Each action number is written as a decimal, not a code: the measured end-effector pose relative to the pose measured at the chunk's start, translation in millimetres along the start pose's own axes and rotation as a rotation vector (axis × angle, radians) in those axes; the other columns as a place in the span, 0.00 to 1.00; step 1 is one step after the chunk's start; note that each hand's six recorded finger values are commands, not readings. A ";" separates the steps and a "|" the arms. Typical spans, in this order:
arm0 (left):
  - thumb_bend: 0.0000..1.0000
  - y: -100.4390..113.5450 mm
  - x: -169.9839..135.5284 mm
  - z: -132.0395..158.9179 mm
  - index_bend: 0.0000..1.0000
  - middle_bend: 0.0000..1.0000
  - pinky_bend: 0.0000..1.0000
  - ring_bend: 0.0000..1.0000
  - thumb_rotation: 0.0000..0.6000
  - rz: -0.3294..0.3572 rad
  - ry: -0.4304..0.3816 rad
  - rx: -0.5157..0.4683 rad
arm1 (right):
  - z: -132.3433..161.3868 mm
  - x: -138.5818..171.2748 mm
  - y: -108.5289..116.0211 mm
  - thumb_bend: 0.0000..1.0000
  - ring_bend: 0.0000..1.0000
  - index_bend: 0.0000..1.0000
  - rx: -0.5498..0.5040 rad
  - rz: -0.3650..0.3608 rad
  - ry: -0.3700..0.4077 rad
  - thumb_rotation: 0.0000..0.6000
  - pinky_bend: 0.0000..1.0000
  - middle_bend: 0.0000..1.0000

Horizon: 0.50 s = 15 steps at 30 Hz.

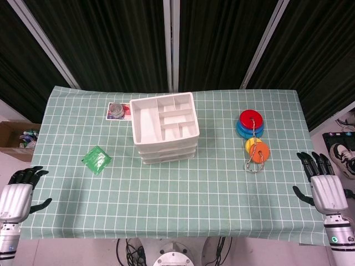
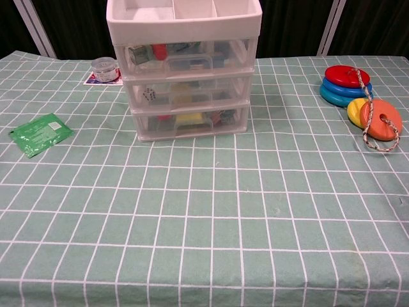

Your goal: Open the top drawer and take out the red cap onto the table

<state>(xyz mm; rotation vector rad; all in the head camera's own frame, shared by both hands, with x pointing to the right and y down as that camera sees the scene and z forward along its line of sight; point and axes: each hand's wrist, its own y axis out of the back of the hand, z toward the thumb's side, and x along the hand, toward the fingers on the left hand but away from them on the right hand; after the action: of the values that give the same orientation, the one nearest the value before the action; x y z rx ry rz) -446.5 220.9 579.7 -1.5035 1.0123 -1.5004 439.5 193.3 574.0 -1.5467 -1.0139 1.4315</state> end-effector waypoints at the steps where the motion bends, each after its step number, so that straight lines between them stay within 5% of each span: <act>1: 0.05 -0.5 0.4 -0.6 0.27 0.19 0.21 0.19 1.00 -0.004 0.004 -0.001 | 0.0 -0.2 0.0 0.18 0.00 0.00 -0.002 -0.001 0.000 1.00 0.00 0.08; 9: 0.05 2.2 0.4 1.1 0.27 0.20 0.21 0.19 1.00 0.005 0.003 0.001 | 4.7 -2.3 0.1 0.18 0.00 0.00 -0.029 0.000 0.025 1.00 0.00 0.10; 15: 0.05 4.9 -4.3 4.6 0.27 0.20 0.20 0.19 1.00 0.015 -0.003 -0.003 | 29.5 -11.7 -6.4 0.18 0.02 0.00 -0.140 0.026 0.114 1.00 0.07 0.22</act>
<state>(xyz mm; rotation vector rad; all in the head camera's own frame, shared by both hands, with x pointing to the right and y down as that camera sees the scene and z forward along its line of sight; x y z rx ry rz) -441.9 222.8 573.5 -1.4971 1.0223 -1.4861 409.2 185.6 582.5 -1.7274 -1.0476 1.2975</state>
